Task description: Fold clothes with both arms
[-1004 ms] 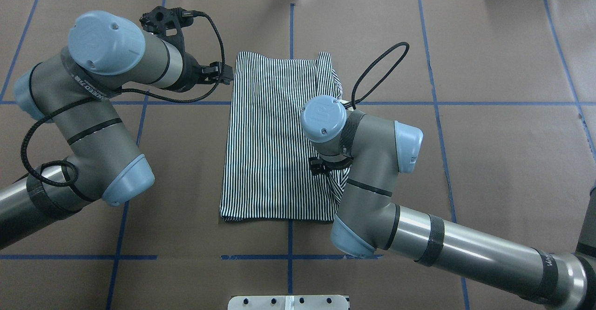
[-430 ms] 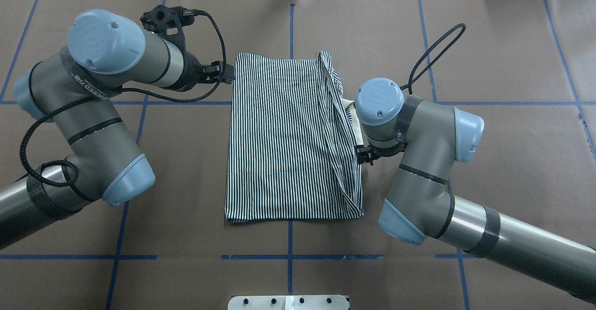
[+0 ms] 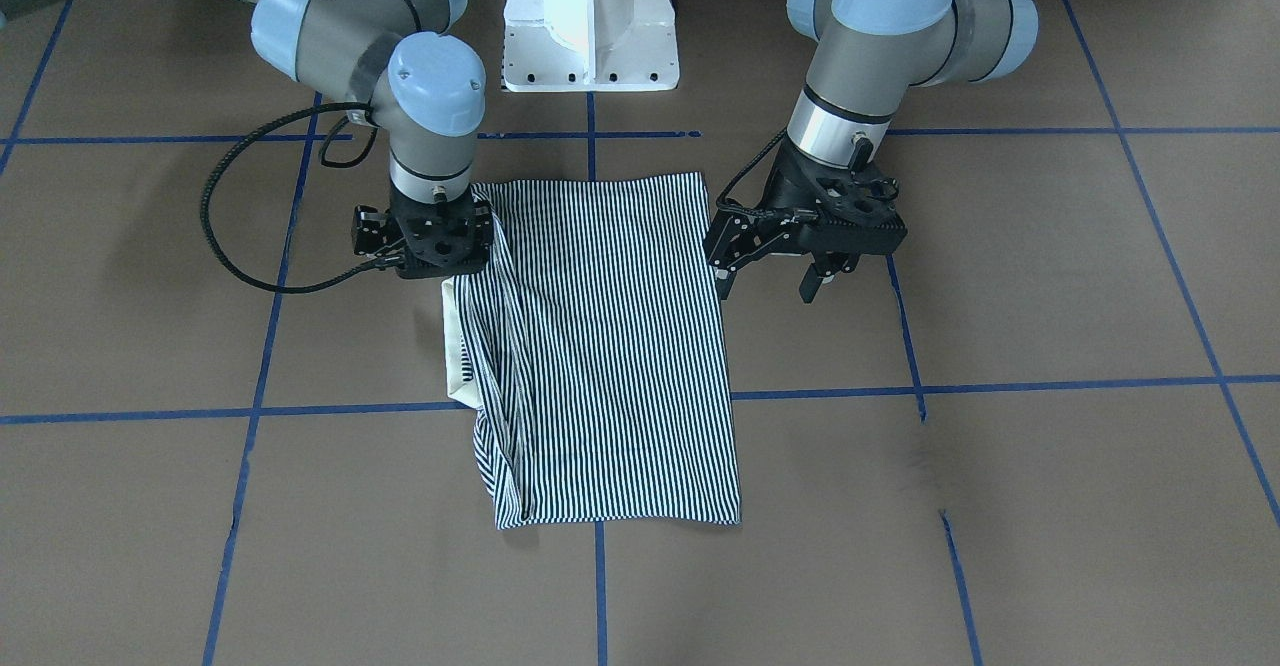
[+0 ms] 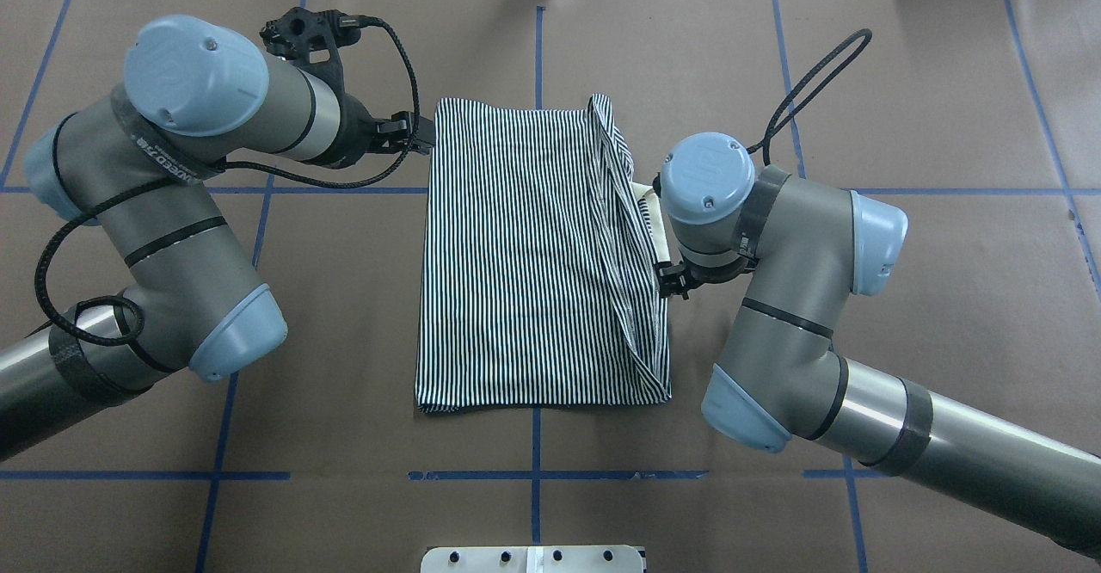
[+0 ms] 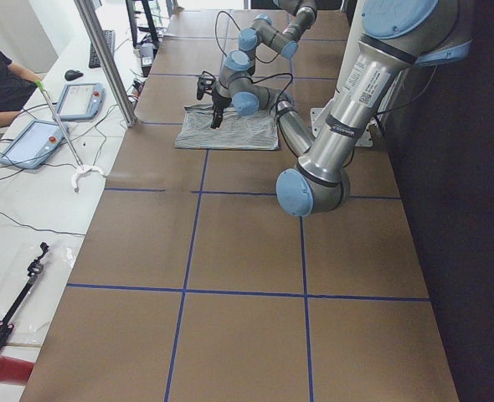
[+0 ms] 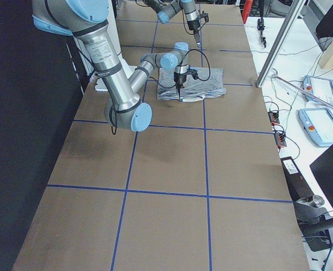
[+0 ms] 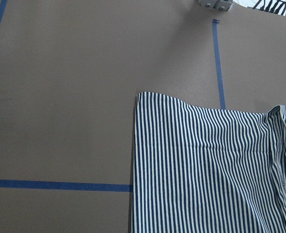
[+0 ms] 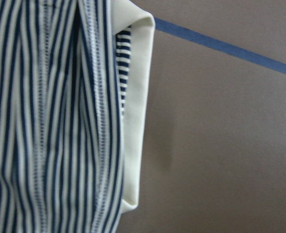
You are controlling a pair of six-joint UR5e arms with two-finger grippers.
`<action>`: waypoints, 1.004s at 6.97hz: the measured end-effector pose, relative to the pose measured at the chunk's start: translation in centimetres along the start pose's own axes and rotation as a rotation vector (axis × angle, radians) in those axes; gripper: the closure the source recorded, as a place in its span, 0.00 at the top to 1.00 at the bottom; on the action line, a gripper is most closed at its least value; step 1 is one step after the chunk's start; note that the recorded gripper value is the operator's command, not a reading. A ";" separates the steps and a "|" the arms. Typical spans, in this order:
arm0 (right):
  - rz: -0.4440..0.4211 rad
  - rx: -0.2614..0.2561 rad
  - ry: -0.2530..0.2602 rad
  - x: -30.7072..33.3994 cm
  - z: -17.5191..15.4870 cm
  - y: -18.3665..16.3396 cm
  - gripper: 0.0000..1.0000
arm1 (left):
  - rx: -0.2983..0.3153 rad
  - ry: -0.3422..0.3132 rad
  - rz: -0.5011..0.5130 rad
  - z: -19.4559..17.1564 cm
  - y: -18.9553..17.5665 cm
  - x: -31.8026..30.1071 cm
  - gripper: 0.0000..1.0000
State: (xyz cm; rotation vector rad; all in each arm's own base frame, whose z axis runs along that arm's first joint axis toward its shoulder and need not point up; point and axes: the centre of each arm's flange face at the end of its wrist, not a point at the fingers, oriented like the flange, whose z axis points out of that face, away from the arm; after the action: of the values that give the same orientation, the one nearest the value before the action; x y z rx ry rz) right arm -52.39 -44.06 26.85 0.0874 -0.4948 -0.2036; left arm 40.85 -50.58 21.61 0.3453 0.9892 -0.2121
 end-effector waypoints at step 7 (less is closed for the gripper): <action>-0.054 -0.009 0.053 -6.5 2.6 2.4 1.00 | -0.002 -0.004 -0.001 0.2 0.0 -0.2 1.00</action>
State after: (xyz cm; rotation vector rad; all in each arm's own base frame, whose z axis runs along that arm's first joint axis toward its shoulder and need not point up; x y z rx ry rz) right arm -58.81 -40.45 26.42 0.0970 -0.4390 -0.2559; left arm 40.88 -50.66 21.82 0.3424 0.9859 -0.2124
